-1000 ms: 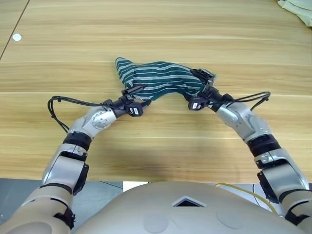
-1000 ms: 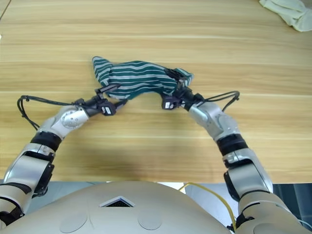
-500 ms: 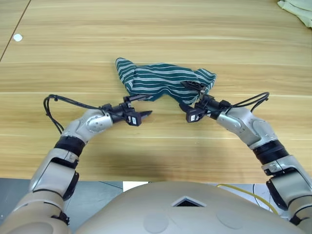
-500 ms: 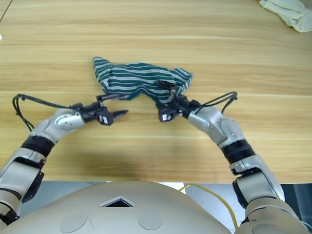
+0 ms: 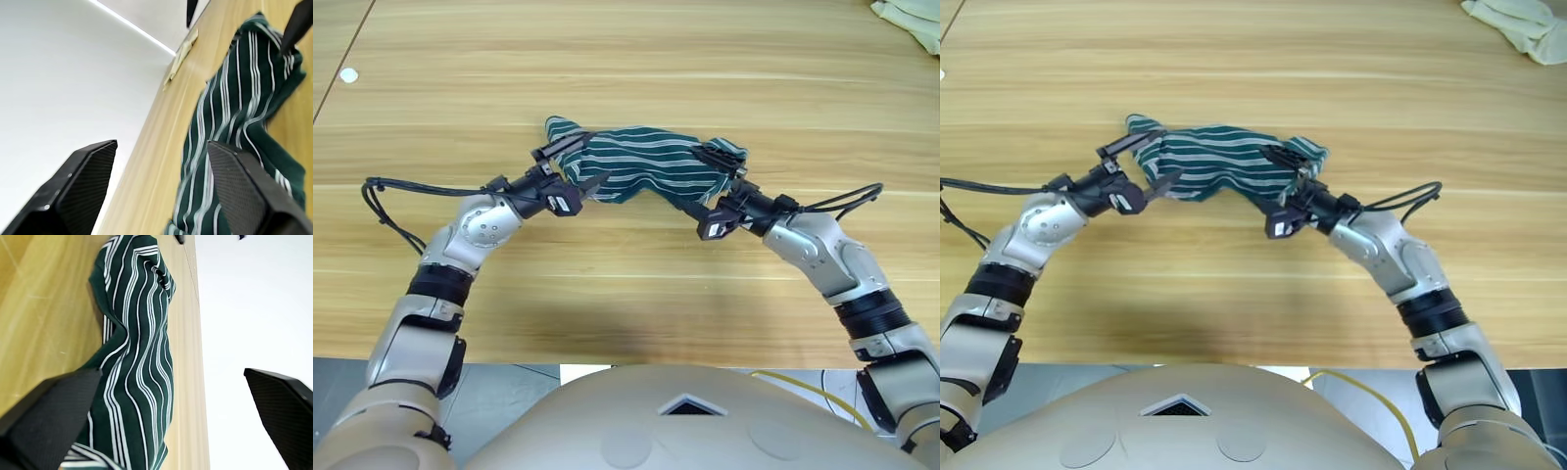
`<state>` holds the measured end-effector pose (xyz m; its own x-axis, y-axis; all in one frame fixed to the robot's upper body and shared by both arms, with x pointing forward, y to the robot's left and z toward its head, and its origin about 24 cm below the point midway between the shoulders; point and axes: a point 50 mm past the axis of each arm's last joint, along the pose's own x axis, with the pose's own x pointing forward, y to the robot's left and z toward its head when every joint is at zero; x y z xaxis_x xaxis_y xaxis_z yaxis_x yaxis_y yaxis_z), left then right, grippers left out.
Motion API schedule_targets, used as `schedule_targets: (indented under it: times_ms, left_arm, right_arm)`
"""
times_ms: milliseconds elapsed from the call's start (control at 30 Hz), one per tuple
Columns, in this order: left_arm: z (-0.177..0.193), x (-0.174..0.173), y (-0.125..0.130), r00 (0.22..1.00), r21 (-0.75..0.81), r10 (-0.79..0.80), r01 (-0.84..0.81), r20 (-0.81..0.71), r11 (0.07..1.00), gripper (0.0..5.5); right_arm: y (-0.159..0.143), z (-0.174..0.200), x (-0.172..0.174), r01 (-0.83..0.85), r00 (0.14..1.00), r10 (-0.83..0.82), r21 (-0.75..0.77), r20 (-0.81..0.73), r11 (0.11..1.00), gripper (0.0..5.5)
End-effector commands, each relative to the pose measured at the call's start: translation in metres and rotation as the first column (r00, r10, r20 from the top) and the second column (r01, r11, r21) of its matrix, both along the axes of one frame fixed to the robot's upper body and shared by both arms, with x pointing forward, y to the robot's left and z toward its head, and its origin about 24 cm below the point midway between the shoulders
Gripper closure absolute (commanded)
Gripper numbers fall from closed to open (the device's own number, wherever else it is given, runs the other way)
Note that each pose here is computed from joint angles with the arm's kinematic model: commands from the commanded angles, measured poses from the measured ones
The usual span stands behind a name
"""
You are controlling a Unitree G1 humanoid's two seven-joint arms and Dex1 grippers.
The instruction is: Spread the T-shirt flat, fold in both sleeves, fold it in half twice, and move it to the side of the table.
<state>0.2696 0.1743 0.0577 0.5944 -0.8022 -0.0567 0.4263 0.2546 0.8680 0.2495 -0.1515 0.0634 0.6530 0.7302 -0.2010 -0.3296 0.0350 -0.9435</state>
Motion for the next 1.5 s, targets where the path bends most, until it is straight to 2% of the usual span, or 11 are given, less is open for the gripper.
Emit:
schedule_targets:
  times_ms: [33, 600, 900, 1167, 1500]
  left_arm:
    - [-0.006, 0.010, 0.001, 0.999, 0.056, 0.046, -0.046, 0.000, 0.997, 2.10]
    - [-0.030, 0.016, -0.006, 0.996, 0.150, 0.032, -0.019, -0.086, 0.988, 2.10]
    - [-0.047, 0.012, 0.001, 0.982, 0.254, 0.007, 0.043, -0.190, 0.966, 2.10]
    - [-0.057, 0.015, 0.004, 0.981, 0.365, 0.037, 0.036, -0.191, 0.930, 2.10]
    - [-0.062, 0.007, 0.001, 0.976, 0.374, -0.018, 0.100, -0.218, 0.922, 2.10]
  right_arm:
    - [-0.007, 0.003, 0.007, 0.048, 0.998, -0.047, -0.027, 0.031, 0.998, 0.12]
    - [-0.019, -0.019, 0.025, 0.164, 0.986, -0.161, -0.126, 0.029, 0.978, 0.12]
    - [-0.009, -0.017, 0.016, 0.089, 0.996, -0.089, -0.091, 0.001, 0.992, 0.12]
    - [-0.011, -0.024, 0.013, 0.081, 0.996, -0.084, -0.129, -0.023, 0.988, 0.12]
    - [-0.020, -0.036, 0.017, 0.127, 0.991, -0.135, -0.213, -0.024, 0.969, 0.12]
